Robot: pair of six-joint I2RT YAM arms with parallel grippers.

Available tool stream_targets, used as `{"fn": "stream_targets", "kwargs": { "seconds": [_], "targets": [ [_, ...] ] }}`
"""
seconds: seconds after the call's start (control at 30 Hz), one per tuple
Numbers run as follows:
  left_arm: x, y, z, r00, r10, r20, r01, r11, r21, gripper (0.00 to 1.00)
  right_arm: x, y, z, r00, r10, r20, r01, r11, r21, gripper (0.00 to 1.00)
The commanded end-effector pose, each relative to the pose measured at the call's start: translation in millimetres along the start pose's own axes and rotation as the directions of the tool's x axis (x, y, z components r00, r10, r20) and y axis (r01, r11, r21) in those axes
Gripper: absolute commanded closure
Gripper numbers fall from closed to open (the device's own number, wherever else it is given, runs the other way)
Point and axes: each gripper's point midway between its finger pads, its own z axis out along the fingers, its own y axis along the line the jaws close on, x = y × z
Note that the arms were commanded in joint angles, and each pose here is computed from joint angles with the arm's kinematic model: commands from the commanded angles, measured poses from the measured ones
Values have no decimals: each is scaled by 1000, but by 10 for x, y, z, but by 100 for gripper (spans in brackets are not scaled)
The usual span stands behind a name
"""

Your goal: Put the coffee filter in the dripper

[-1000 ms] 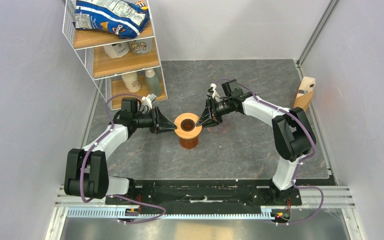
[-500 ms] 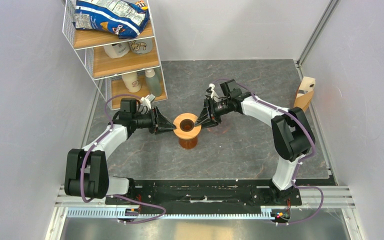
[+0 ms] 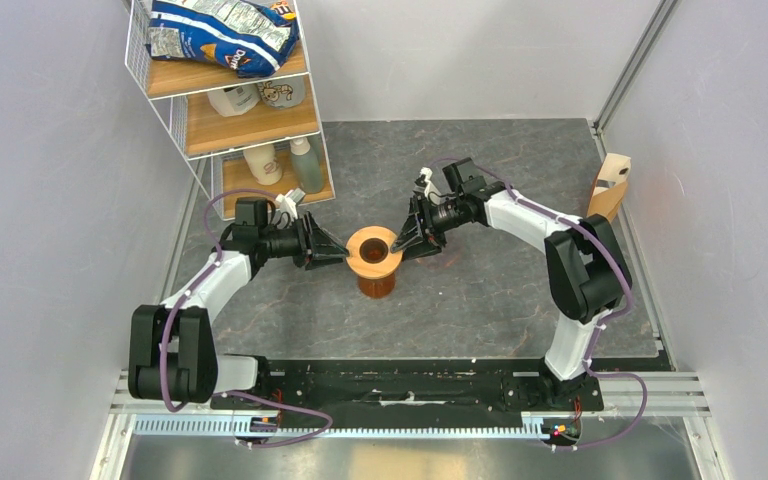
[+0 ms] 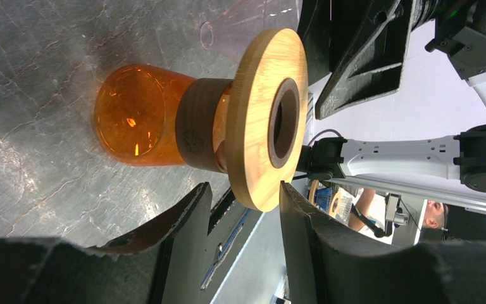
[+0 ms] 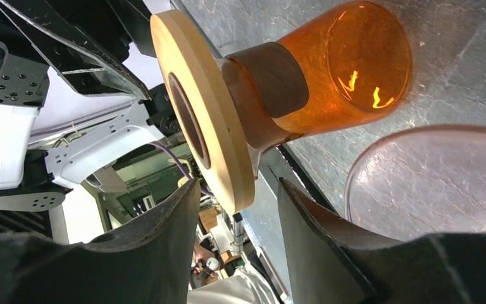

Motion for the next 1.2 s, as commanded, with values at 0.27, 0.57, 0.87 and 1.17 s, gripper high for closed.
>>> {"fn": "stream_targets", "kwargs": {
  "seconds": [0.27,0.57,0.87,1.17],
  "targets": [
    [20,-121,-1,998,68,0,-68,997,47,48,-59,270,-167,994,-95,48,96,995,-28,54],
    [22,-124,7,998,69,0,-69,996,51,48,-59,271,-101,995,-95,35,96,995,-28,62],
    [33,-129,2,997,71,0,-71,996,53,47,-55,255,-89,995,-98,29,99,995,-25,61],
    [-251,-89,-383,983,99,155,-100,995,-2,29,-176,306,-791,969,-208,134,206,978,32,50]
  ]
}}
